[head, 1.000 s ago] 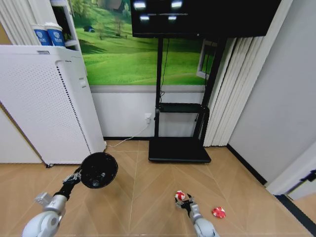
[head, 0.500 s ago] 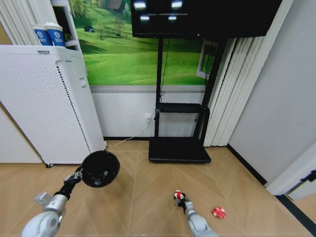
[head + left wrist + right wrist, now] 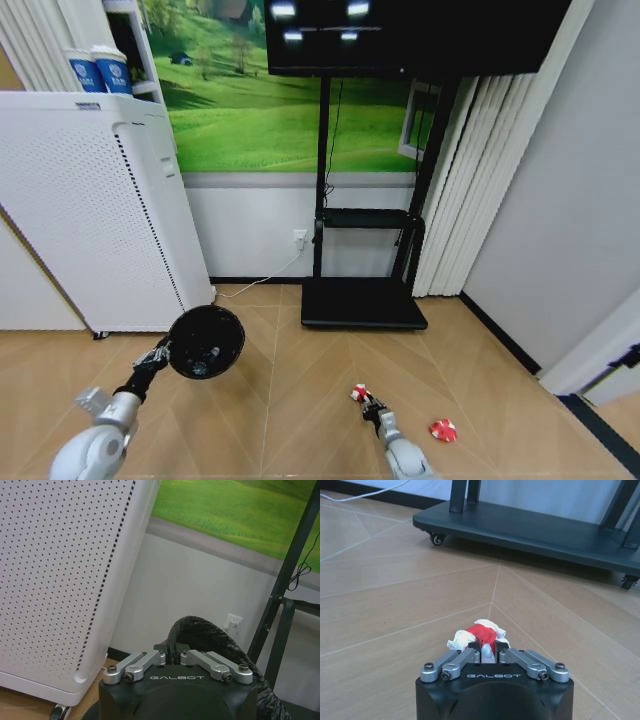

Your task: Pick up the trash bin and place the garbage on the floor into it.

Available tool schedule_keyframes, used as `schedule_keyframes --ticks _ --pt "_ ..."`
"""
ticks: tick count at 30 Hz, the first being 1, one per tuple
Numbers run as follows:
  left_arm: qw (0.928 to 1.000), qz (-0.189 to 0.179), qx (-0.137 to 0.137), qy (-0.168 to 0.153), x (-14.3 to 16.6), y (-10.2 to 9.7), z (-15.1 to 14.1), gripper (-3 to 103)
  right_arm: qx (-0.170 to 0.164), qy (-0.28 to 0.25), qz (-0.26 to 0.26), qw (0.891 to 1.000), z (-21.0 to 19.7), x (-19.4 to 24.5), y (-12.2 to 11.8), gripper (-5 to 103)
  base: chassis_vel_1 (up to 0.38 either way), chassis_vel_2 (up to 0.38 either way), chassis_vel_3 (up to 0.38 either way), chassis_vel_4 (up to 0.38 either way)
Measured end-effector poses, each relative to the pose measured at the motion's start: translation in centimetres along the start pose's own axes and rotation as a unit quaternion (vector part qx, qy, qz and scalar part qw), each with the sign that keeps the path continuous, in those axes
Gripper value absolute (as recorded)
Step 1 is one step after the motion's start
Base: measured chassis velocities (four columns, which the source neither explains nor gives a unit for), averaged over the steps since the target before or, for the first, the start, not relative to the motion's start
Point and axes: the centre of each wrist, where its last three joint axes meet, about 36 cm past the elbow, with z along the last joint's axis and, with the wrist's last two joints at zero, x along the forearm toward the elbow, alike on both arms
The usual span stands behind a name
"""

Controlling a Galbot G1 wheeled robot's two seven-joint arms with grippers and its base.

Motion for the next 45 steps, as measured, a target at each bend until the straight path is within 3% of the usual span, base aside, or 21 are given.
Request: schedule_keyframes --ticks 4,7,9,10,13,14,16,17,20,21,23,24,27,28,29,30,34,39,41,45 --pt "1.0 0.002 -0.002 0.004 0.0 -0.1 0.2 7 -0.006 -0.018 0.002 1.0 -0.5 1.4 -0.4 9 0.0 0.0 0.0 0.0" --pt "0.9998 0.012 -0.006 0.015 -0.2 -0.5 0.7 7 -0.016 -0.063 -0.007 0.998 -2.1 3.3 -1.2 9 0.0 0.0 0.0 0.0" --pt "0.9988 0.033 -0.004 0.036 -0.8 -1.5 1.7 7 -0.013 -0.123 -0.026 0.992 -4.9 6.0 -1.7 9 0.0 0.0 0.0 0.0" --pt "0.9988 0.033 -0.004 0.036 -0.8 -1.5 1.7 7 -0.013 -0.123 -0.026 0.992 -4.9 6.0 -1.7 9 0.0 0.0 0.0 0.0" --pt "0.9965 0.06 0.0 0.059 -1.4 -2.9 3.1 7 -0.013 -0.202 -0.064 0.977 -10.3 10.1 -1.1 9 0.0 0.0 0.0 0.0" --pt "0.9965 0.06 0.0 0.059 -1.4 -2.9 3.1 7 -0.013 -0.202 -0.064 0.977 -10.3 10.1 -1.1 9 0.0 0.0 0.0 0.0" --pt "0.9929 0.089 0.001 0.078 -1.5 -3.2 4.1 7 0.029 -0.266 -0.114 0.957 -13.4 12.9 -0.3 9 0.0 0.0 0.0 0.0" --pt "0.9929 0.089 0.001 0.078 -1.5 -3.2 4.1 7 0.029 -0.266 -0.114 0.957 -13.4 12.9 -0.3 9 0.0 0.0 0.0 0.0" --pt "0.9847 0.14 -0.012 0.103 -2.7 -3.8 4.8 7 0.046 -0.312 -0.173 0.933 -15.8 16.7 1.8 9 0.0 0.0 0.0 0.0" --pt "0.9847 0.14 -0.012 0.103 -2.7 -3.8 4.8 7 0.046 -0.312 -0.173 0.933 -15.8 16.7 1.8 9 0.0 0.0 0.0 0.0" --pt "0.977 0.18 -0.023 0.111 -3.9 -4.7 4.7 7 0.051 -0.33 -0.207 0.919 -16.4 18.3 2.8 9 0.0 0.0 0.0 0.0" --pt "0.977 0.18 -0.023 0.111 -3.9 -4.7 4.7 7 0.051 -0.33 -0.207 0.919 -16.4 18.3 2.8 9 0.0 0.0 0.0 0.0" --pt "0.9596 0.255 -0.025 0.116 -5.3 -6.9 4.6 7 0.061 -0.343 -0.266 0.899 -15.8 19.8 3.6 9 0.0 0.0 0.0 0.0" --pt "0.9596 0.255 -0.025 0.116 -5.3 -6.9 4.6 7 0.061 -0.343 -0.266 0.899 -15.8 19.8 3.6 9 0.0 0.0 0.0 0.0" --pt "0.9516 0.283 -0.022 0.118 -5.3 -8.0 4.6 7 0.065 -0.343 -0.286 0.892 -15.3 20.0 3.9 9 0.0 0.0 0.0 0.0" --pt "0.9516 0.283 -0.022 0.118 -5.3 -8.0 4.6 7 0.065 -0.343 -0.286 0.892 -15.3 20.0 3.9 9 0.0 0.0 0.0 0.0" --pt "0.9282 0.345 -0.015 0.14 -3.5 -9.6 4.9 7 0.063 -0.33 -0.316 0.887 -13.8 19.1 6.1 9 0.0 0.0 0.0 0.0" --pt "0.9234 0.355 -0.012 0.145 -2.4 -10.1 5.4 7 0.066 -0.325 -0.328 0.884 -13.4 18.1 7.0 9 0.0 0.0 0.0 0.0" --pt "0.9249 0.353 -0.007 0.141 -1.8 -10.5 5.8 7 0.069 -0.321 -0.331 0.884 -13.3 17.2 7.3 7 0.0 0.0 0.0 0.0" --pt "0.9289 0.347 -0.002 0.131 -1.7 -10.8 5.9 7 0.069 -0.313 -0.335 0.886 -13.3 17.0 6.9 16 0.0 0.0 0.0 0.0"
